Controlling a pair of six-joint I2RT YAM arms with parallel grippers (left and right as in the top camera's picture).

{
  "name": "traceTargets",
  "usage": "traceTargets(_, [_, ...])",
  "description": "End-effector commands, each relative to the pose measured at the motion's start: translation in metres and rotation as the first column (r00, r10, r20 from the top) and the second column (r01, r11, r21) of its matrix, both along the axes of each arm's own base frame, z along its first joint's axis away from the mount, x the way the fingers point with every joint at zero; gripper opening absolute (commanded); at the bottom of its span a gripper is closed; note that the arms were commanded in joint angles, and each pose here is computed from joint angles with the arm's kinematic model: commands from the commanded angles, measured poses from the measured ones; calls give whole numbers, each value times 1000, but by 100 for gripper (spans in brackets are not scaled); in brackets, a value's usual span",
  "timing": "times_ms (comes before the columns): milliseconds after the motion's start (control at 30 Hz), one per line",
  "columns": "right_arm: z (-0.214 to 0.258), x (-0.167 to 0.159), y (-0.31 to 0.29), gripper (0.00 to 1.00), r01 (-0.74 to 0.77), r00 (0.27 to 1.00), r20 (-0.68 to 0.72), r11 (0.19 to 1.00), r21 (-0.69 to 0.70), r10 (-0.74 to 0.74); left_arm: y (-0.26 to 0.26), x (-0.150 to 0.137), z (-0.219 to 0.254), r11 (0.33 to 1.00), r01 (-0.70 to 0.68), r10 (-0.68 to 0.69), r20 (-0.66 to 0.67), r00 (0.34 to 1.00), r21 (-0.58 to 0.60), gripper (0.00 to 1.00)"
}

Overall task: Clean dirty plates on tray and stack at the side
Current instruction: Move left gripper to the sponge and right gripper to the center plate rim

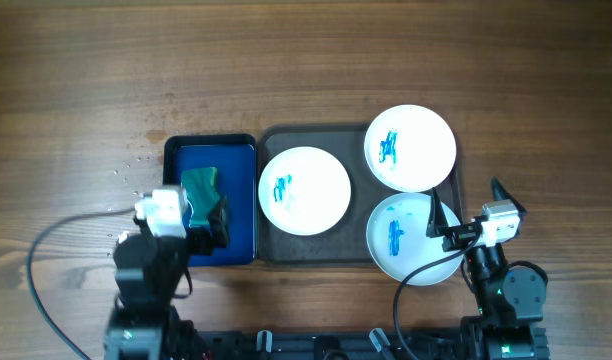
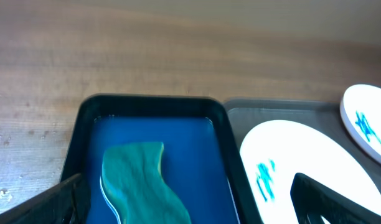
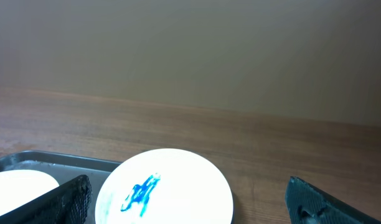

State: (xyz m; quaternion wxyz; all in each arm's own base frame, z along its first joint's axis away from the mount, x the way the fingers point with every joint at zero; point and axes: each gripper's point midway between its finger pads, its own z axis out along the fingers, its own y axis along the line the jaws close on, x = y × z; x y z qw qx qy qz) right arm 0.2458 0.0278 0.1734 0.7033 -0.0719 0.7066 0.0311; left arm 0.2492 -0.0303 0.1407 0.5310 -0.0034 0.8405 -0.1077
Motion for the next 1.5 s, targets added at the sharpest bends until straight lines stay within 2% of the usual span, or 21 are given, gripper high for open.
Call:
traceTargets(0, [1, 0, -1, 100, 4, 1000, 8, 1000, -13, -4, -5, 19, 45, 996, 68, -60, -118, 991, 62, 100])
traceTargets(133, [1, 0, -1, 100, 4, 1000, 8, 1000, -13, -4, -5, 37, 67, 996, 83, -60, -397, 916, 43, 100])
traceTargets(267, [1, 0, -1, 100, 4, 1000, 8, 1000, -13, -4, -9, 36, 74, 999, 35, -50, -618, 784, -36, 100])
traceTargets(467, [1, 0, -1, 100, 4, 1000, 8, 1000, -13, -4, -26, 21, 57, 986, -15, -115, -745, 658, -165, 100])
traceTargets(767, [3, 0, -1, 100, 4, 1000, 18, 1000, -22, -4, -27, 20, 56, 986, -15, -115, -748, 654, -165, 100])
traceTargets(900, [1, 0, 2, 100, -11, 1000, -4, 998, 69, 11, -27, 21, 56, 986, -14, -115, -745, 657, -165, 100])
traceTargets(967, [3, -3, 13, 100, -76, 997, -8, 987, 142, 78, -27, 21, 56, 986, -14, -115, -745, 657, -165, 100])
traceTargets(1033, [6, -12, 41, 100, -247, 968, 5, 956, 158, 249, -27, 21, 56, 986, -14, -115, -745, 657, -165, 100])
traceTargets(1100, [8, -19, 57, 100, -337, 938, -2, 911, 237, 347, -27, 21, 56, 986, -14, -115, -745, 657, -165, 100])
traceTargets(1233, [23, -33, 75, 100, -439, 885, 6, 829, 346, 466, -27, 23, 57, 986, -13, -115, -740, 662, -165, 100])
traceTargets(1400, [82, -46, 88, 100, -537, 834, 62, 781, 320, 548, -27, 23, 57, 986, -13, -115, -738, 665, -166, 100])
traceTargets(1467, [113, -45, 98, 100, -597, 791, 48, 751, 281, 610, -27, 23, 57, 986, -13, -115, -738, 665, -165, 100])
